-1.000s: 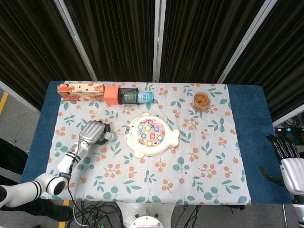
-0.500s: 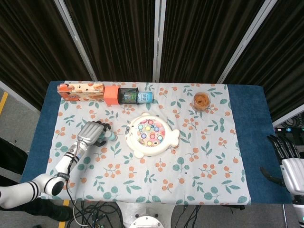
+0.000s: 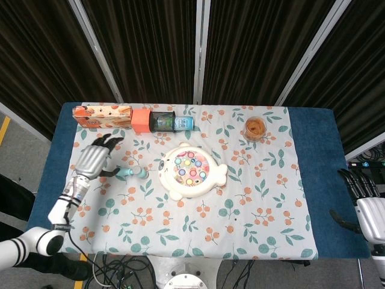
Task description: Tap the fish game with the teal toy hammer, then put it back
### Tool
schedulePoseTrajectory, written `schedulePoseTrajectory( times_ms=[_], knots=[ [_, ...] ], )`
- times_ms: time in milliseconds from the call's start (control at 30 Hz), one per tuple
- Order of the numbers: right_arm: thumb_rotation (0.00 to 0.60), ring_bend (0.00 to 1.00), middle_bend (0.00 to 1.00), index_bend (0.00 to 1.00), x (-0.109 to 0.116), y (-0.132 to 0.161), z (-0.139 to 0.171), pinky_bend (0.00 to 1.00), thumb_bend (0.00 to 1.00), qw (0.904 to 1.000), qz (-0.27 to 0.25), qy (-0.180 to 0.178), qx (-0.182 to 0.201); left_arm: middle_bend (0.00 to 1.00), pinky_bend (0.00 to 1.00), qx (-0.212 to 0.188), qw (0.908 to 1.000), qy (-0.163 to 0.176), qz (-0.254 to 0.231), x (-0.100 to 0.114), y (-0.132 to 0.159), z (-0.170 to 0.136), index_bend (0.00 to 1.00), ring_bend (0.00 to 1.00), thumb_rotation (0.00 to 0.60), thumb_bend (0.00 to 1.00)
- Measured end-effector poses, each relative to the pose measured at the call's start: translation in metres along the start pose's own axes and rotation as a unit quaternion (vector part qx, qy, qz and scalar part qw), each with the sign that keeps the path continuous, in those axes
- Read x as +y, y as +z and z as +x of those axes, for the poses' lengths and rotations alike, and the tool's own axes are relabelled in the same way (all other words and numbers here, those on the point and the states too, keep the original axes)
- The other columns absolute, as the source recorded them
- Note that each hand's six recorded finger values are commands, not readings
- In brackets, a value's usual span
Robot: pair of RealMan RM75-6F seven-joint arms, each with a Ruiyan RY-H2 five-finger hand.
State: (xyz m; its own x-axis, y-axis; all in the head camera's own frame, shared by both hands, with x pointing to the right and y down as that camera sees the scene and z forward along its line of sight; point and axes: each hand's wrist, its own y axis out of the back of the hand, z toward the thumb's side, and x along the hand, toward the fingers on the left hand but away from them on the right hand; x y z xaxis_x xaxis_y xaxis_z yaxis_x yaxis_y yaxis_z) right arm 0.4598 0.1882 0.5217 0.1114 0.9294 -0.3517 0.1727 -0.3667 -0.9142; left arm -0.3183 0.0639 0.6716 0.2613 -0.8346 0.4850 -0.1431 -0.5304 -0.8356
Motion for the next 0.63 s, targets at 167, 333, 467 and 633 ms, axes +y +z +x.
schedulePoseTrajectory(
  times_ms=[167,333,467,633],
  knots=[
    [0.6,0.0,0.09,0.0,-0.005,-0.006,-0.007,0.0,0.15,0.9997,-0.006,0.022,0.003,0.16,0.13,0.068,0.9939,0.085,0.015,0.044,-0.055,-0.052,0.15,0.05,0.6,0.21],
    [0.6,0.0,0.09,0.0,-0.009,-0.009,-0.014,0.0,0.15,0.9996,-0.012,0.025,0.003,0.17,0.13,0.13,0.9862,0.098,0.03,0.049,-0.09,-0.119,0.16,0.05,0.6,0.2],
    [0.6,0.0,0.09,0.0,-0.012,-0.006,-0.012,0.0,0.15,0.9996,-0.01,0.027,0.008,0.17,0.12,0.153,0.982,0.102,0.042,0.043,-0.097,-0.161,0.17,0.05,0.6,0.2],
    [0.6,0.0,0.09,0.0,-0.017,0.0,-0.005,0.0,0.15,0.9996,-0.013,0.024,0.011,0.17,0.12,0.166,0.9784,0.113,0.05,0.038,-0.091,-0.203,0.18,0.05,0.6,0.2]
  ],
)
